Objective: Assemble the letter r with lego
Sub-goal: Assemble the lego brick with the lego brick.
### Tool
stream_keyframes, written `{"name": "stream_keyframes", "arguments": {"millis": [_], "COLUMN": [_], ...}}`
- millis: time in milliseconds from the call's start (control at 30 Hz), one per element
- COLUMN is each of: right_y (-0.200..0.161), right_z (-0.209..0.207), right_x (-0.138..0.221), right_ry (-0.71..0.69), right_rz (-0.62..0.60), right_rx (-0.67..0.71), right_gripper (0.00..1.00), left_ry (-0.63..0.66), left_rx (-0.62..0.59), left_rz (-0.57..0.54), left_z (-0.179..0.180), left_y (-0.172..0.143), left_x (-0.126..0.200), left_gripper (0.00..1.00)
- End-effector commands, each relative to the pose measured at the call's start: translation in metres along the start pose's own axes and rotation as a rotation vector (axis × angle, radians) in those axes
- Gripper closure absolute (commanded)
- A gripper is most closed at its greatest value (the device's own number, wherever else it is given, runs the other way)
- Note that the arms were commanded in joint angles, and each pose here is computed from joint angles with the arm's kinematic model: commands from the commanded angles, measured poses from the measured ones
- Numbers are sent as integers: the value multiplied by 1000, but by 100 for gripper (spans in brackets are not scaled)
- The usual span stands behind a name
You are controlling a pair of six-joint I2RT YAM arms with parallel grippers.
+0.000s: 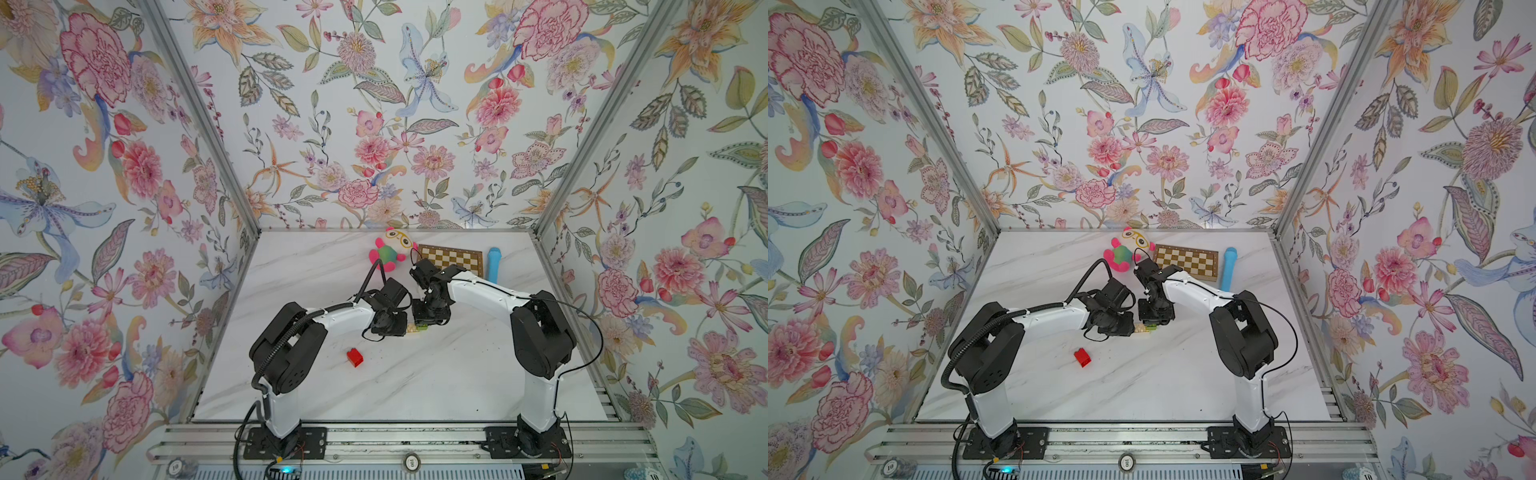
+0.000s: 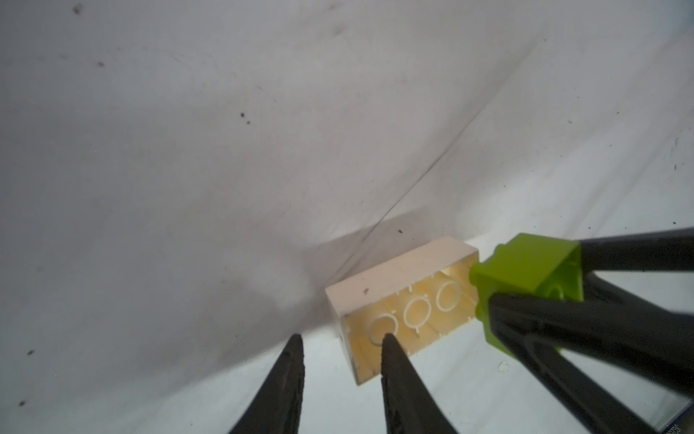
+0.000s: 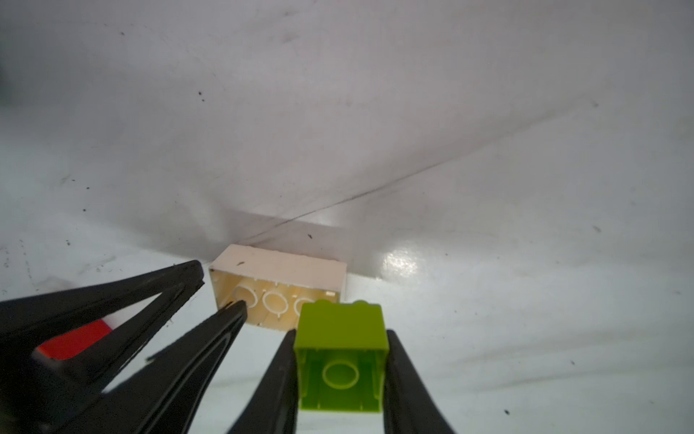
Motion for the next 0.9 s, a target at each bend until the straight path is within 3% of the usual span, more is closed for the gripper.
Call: {"name": "stream_keyframes", "arguments": {"millis": [0,867], "right_y": [-4,-12], "right_z": [-2,-1], "right_x": [-10,-28], "right_ry": [-4,-61], "right_rz": [52,111], "right_rx": [5,33], "right_gripper": [68,68], "left_ry": [10,7], "left_rx": [4,2], "left_rz": [24,33], "left_z": [1,3], "left_y": [-3,0], "left_x": [-7,-8], "left_gripper": [63,63]}}
Point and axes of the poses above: each gripper's point midway between its finger pads, its own x axis back along the fingers, its own z axis along the line the jaws close on, y = z × x, the point moved 7 cm from there along x, back along the fingers, and after that the axes turned 15 degrees about x, right-handed, at the moved point
